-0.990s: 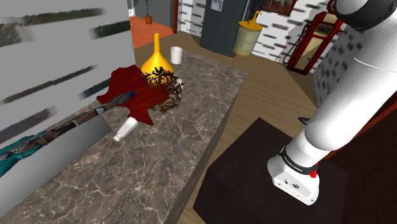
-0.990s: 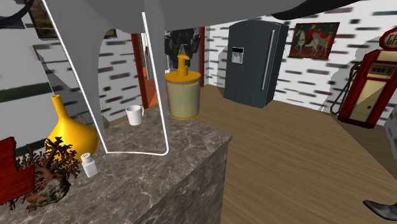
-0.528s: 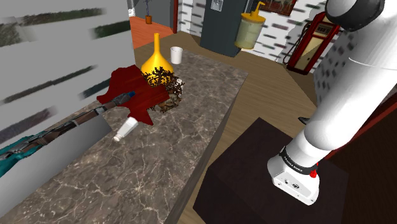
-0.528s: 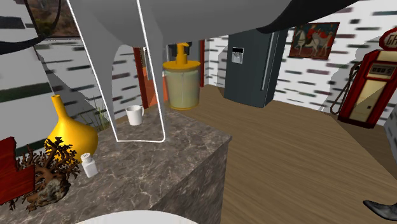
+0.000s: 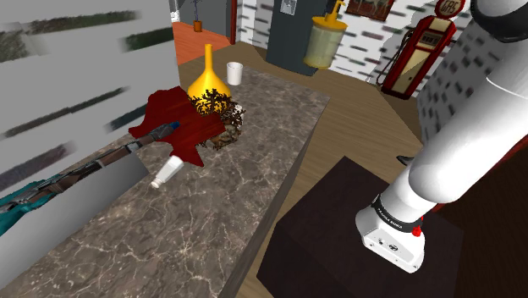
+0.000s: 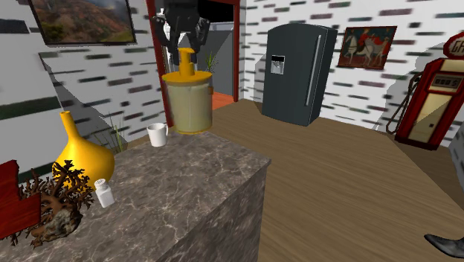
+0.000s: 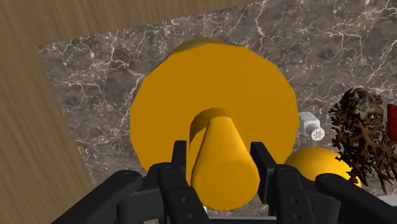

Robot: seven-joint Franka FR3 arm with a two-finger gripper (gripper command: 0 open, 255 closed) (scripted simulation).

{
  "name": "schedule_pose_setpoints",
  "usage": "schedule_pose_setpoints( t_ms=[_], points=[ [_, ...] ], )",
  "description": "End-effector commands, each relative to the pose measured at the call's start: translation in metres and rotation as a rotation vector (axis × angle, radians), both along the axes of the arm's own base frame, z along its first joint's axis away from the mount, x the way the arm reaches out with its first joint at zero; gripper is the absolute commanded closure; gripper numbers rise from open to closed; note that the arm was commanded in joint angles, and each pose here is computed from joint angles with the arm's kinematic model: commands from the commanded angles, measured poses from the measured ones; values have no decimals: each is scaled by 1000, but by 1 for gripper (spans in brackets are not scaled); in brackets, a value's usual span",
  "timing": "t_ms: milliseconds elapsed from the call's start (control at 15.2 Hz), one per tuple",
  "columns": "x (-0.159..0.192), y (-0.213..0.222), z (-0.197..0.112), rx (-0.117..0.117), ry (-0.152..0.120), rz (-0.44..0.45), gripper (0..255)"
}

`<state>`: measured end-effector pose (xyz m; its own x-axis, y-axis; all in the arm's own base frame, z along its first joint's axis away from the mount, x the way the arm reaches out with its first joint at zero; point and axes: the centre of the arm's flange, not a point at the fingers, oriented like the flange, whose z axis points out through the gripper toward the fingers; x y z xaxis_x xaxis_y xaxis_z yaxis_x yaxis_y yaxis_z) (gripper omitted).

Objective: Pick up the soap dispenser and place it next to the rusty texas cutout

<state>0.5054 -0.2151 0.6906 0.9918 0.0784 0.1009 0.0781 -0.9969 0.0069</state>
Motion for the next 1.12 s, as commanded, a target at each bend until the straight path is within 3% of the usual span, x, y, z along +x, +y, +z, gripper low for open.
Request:
schedule_pose_setpoints(
  t_ms=[0,1056],
  points=[
    [-4,26,-1,-1,0,-2,255],
    [-29,236,-1,-1,0,-2,255]
  ],
)
